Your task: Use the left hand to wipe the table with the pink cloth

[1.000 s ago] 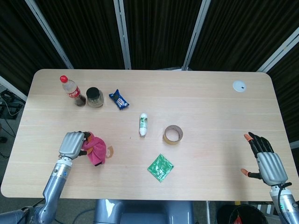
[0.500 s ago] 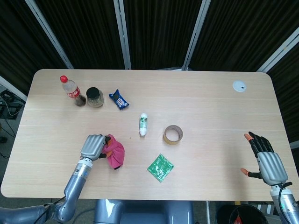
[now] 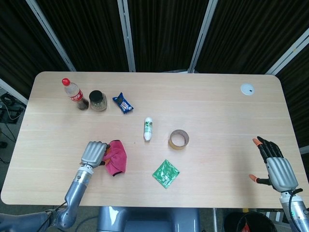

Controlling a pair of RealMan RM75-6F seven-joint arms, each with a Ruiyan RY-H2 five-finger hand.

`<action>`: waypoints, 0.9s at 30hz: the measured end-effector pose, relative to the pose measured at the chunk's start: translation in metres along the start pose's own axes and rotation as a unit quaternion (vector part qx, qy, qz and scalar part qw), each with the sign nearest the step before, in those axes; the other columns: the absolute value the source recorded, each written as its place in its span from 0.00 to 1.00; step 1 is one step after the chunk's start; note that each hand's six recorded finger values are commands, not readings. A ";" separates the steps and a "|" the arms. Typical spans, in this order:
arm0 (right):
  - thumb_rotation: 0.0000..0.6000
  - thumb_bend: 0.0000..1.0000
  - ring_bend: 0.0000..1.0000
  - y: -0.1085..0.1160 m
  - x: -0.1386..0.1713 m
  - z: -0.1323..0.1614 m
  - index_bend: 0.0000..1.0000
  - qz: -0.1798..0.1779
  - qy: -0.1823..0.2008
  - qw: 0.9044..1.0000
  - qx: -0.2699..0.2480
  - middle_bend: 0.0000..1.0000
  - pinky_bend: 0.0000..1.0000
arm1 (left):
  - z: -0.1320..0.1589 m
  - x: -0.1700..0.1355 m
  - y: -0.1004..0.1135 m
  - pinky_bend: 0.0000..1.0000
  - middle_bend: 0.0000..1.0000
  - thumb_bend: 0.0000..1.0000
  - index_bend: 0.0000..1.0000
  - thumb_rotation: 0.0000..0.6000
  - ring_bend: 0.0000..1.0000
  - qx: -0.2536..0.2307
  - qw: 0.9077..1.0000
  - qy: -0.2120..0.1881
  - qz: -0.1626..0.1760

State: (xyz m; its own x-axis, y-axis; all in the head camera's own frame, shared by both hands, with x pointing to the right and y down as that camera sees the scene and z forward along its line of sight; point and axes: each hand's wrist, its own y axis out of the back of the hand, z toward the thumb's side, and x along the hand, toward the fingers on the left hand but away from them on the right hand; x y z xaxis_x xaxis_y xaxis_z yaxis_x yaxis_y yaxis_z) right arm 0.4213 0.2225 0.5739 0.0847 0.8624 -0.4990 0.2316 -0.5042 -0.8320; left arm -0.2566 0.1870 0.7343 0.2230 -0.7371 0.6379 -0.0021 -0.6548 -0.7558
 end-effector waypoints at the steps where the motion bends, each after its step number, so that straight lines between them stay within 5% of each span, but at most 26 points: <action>1: 1.00 0.02 0.00 0.000 0.000 0.000 0.00 0.000 0.000 1.000 0.000 0.00 0.00 | -0.008 0.000 0.002 0.53 0.59 0.61 0.84 1.00 0.49 0.004 1.000 0.006 0.002; 19: 1.00 0.02 0.00 -0.001 0.001 0.001 0.00 0.001 -0.001 1.000 0.006 0.00 0.00 | -0.165 -0.019 0.040 0.53 0.59 0.61 0.84 1.00 0.49 -0.004 0.986 0.165 0.038; 27: 1.00 0.02 0.00 -0.001 0.001 0.002 0.00 0.001 -0.001 1.000 0.007 0.00 0.00 | -0.183 -0.024 0.043 0.53 0.59 0.61 0.84 1.00 0.49 -0.023 0.981 0.188 0.041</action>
State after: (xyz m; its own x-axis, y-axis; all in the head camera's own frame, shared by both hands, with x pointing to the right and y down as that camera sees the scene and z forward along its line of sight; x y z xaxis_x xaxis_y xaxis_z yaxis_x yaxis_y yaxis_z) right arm 0.4193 0.2239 0.5739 0.0821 0.8617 -0.5007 0.2182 -0.5058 -0.8346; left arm -0.4407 0.1457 0.7142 -0.1549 -0.7912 0.5916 -0.0514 -0.5915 -0.8046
